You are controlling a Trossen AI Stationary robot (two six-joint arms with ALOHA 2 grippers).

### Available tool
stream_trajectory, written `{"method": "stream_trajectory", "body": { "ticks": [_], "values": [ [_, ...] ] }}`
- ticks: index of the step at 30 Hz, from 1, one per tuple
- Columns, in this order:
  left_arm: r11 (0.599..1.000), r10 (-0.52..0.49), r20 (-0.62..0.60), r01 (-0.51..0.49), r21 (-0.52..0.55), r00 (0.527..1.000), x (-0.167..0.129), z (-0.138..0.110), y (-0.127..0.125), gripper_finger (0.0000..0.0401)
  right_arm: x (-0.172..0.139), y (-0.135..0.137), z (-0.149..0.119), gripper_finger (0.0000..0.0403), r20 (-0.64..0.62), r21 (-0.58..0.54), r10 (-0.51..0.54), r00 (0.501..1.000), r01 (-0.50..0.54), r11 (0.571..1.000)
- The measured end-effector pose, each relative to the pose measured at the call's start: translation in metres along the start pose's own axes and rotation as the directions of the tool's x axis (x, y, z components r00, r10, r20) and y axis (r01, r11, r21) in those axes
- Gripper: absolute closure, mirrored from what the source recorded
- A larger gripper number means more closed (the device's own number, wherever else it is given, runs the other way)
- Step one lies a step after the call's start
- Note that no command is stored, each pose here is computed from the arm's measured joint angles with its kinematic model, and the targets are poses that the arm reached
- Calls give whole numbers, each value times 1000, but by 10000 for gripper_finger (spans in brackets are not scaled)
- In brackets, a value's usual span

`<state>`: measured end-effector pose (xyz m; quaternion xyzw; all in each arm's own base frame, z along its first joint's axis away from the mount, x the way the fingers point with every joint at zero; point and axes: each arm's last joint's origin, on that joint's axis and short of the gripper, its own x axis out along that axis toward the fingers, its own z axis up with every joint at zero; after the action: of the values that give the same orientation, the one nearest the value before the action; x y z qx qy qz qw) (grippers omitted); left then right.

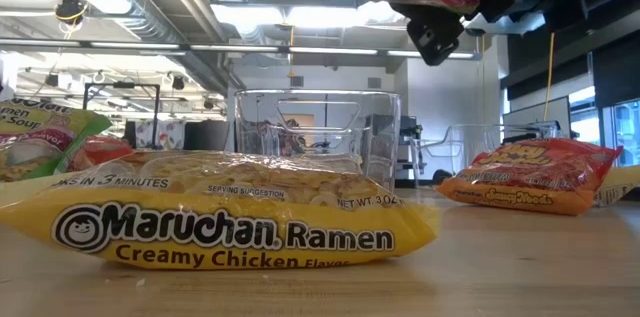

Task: Sort Maruchan noodles
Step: Put the green noodle pack into the middle transparent bin

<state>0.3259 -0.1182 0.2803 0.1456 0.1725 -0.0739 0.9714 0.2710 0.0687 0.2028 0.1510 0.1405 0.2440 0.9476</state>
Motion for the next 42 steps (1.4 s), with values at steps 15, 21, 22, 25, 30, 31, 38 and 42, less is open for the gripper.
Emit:
{"method": "stream_trajectory", "body": {
  "ticks": [15,21,22,25,30,31,38,42],
  "values": [
    [929,9,-149,-63,-364,989,-9,-11,15,276,-1,-7,-10,319,-77,-110,-165,983,156,982],
    [864,35,-203,-132,-487,979,-32,-10,33,228,-5,-14,-17,324,-113,-203,-365,924,338,919],
    [853,48,-192,-140,-502,980,-34,-8,38,222,-5,-14,-16,326,-107,-218,-386,916,357,908],
    [830,82,-172,-163,-534,982,-38,-5,48,210,-5,-15,-16,325,-95,-240,-408,908,377,895],
    [817,210,-145,-255,-517,967,-37,-2,57,210,-4,-12,-15,318,-82,-240,-400,913,371,897],
    [811,232,-134,-268,-520,963,-37,-1,58,210,-4,-11,-15,319,-76,-243,-396,915,368,897],
    [835,270,-24,-247,-491,962,-37,12,56,211,-4,2,-5,319,-46,-259,-374,926,350,900],
    [853,273,54,-216,-475,961,-38,20,54,210,-7,2,-2,318,-39,-261,-399,916,376,889]
  ]
}}
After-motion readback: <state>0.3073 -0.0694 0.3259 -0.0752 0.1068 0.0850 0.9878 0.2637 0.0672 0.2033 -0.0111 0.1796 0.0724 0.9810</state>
